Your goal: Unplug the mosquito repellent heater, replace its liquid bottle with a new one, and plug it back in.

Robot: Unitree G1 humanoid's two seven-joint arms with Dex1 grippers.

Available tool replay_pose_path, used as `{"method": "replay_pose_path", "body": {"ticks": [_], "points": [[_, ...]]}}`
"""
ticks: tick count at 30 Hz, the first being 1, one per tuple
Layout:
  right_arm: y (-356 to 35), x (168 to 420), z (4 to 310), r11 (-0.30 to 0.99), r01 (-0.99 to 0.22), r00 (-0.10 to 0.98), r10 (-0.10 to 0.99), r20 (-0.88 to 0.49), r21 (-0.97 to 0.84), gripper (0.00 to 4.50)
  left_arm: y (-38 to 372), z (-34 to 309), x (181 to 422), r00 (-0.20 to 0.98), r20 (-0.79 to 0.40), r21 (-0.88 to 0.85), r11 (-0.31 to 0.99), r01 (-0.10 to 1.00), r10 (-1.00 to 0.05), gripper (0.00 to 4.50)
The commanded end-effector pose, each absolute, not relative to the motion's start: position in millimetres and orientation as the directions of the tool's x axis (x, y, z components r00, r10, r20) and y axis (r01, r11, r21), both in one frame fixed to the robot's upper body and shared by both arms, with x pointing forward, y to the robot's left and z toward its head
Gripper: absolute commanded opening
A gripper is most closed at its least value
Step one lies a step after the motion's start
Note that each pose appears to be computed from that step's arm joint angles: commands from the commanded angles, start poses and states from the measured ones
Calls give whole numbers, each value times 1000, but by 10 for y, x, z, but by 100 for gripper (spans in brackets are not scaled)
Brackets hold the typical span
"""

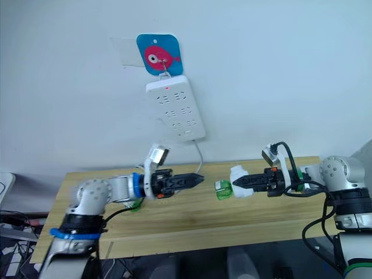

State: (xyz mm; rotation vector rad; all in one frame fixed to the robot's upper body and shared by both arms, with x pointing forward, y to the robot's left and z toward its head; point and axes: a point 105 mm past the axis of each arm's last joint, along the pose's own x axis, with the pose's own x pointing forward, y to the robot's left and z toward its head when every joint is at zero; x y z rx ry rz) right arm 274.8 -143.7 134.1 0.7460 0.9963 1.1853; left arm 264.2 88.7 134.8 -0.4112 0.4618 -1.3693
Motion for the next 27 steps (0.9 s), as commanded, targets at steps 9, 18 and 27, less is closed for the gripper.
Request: {"method": "replay_pose_path", "body": {"ticks": [9, 18, 27], "points": [[-1446, 3010, 1658, 178, -391, 138, 981, -133, 903, 299, 739, 1551, 2652, 246, 35, 945, 112, 307, -969, 450], [-1375, 2941, 1737, 128, -402, 86, 991, -102, 906, 299, 491, 1548, 2747, 150, 132, 991, 130, -19, -980, 450], [-1349, 2881, 1746, 118, -401, 66, 993, -100, 908, 299, 377, 1582, 2825, 129, 163, 982, 148, -116, -978, 450]]}}
